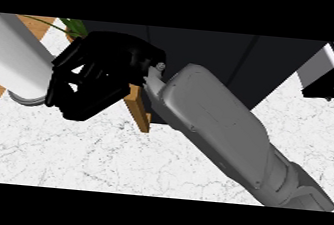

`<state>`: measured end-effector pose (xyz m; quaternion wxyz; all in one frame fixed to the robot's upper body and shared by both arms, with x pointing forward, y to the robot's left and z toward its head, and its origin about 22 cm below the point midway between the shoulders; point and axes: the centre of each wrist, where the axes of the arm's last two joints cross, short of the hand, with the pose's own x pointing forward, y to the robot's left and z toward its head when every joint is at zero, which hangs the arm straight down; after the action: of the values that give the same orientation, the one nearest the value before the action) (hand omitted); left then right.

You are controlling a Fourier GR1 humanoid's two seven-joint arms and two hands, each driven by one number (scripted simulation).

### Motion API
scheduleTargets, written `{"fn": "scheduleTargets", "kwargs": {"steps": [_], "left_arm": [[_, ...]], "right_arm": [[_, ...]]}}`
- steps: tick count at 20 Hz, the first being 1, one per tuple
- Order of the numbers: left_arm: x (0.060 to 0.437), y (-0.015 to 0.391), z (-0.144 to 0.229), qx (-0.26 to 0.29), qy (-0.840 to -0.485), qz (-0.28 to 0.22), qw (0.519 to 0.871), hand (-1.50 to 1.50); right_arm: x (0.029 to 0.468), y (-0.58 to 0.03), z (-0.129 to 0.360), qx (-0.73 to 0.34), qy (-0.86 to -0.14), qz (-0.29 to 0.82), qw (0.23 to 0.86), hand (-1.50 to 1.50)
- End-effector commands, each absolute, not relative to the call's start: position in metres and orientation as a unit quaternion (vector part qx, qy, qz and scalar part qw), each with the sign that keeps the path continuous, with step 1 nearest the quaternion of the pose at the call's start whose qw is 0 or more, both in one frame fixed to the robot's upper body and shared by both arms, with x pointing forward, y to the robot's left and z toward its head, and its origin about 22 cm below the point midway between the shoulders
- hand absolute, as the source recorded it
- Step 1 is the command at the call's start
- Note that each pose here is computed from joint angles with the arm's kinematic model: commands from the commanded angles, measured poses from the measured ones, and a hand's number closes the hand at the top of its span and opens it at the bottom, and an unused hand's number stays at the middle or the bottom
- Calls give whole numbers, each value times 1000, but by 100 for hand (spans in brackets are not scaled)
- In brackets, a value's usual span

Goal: Pick up the wine, place it into the cabinet and close the cabinet

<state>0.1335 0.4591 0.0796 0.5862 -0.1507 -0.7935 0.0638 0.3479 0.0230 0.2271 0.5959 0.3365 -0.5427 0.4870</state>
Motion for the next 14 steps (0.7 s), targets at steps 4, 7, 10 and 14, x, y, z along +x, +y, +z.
{"fn": "scheduleTargets", "kwargs": {"steps": [4,7,10,14], "left_arm": [[129,461,80,-168,-802,70,569,-150],[126,484,90,-171,-800,57,572,-150],[122,470,70,-165,-804,73,567,-150],[123,478,76,-163,-802,60,571,-150]], "right_arm": [[382,22,215,388,-508,470,609,150],[397,11,211,420,-503,456,602,150],[399,8,193,430,-512,435,603,150],[416,-6,194,430,-505,422,618,150]]}}
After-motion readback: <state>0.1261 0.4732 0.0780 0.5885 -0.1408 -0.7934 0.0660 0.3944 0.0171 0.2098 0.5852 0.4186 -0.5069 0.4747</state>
